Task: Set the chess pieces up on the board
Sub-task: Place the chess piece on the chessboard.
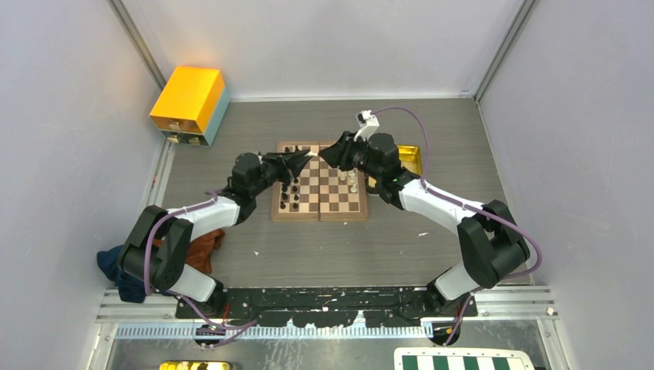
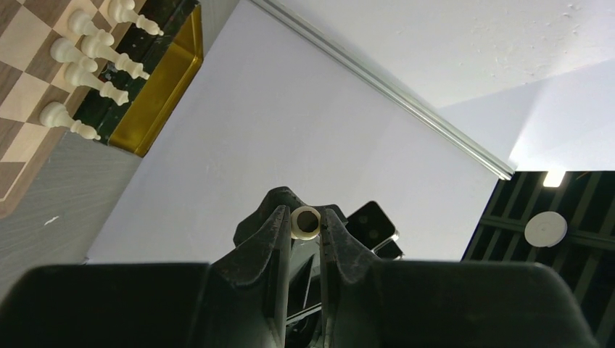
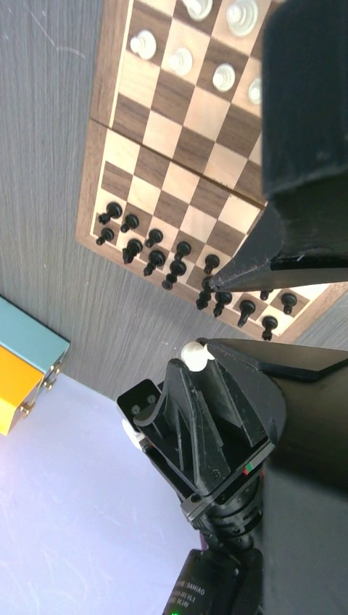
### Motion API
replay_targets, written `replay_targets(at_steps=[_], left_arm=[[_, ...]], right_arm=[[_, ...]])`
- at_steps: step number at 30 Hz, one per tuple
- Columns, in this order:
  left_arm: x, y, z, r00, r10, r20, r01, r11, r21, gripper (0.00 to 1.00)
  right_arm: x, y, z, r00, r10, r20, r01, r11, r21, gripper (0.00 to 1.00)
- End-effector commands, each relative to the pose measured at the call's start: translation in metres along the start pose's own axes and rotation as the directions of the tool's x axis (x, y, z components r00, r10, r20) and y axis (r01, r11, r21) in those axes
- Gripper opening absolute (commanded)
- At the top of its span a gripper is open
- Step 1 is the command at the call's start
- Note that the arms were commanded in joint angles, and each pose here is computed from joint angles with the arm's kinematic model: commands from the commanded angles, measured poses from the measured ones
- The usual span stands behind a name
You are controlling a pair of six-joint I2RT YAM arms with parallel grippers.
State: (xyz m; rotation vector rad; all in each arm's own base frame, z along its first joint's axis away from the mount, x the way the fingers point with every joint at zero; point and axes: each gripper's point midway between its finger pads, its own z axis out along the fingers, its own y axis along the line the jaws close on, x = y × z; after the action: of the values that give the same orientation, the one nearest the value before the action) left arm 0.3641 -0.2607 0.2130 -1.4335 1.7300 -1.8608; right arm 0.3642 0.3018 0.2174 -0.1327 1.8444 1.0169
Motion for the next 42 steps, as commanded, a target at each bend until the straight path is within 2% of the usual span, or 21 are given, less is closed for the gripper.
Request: replay_targets(at_steps=[1, 15, 23, 42], left_arm=[[0.015, -0.027, -0.006, 0.998, -0.048, -0.046, 0.052, 0.995, 0.084, 0.0], [0.013, -0.026, 0.002, 0.997, -0.05, -0.053, 0.055, 0.995, 0.082, 0.0], [0.012, -0.024, 0.004, 0.997, -0.052, -0.056, 0.056, 0.995, 0.079, 0.0], [0.018, -0.024, 0.012, 0.995, -0.046, -0.085, 0.053, 0.995, 0.081, 0.0]], right_arm=[[-0.029, 0.032, 0.006, 0.996, 0.041, 0.079, -0.031, 0.991, -0.126, 0.35], [-0.027, 0.041, 0.009, 0.996, 0.07, 0.048, -0.06, 0.982, -0.178, 0.34], [-0.028, 0.045, 0.012, 0.997, 0.073, 0.038, -0.064, 0.978, -0.198, 0.27], [-0.022, 0.035, 0.019, 0.994, 0.107, 0.016, -0.101, 0.974, -0.203, 0.22]])
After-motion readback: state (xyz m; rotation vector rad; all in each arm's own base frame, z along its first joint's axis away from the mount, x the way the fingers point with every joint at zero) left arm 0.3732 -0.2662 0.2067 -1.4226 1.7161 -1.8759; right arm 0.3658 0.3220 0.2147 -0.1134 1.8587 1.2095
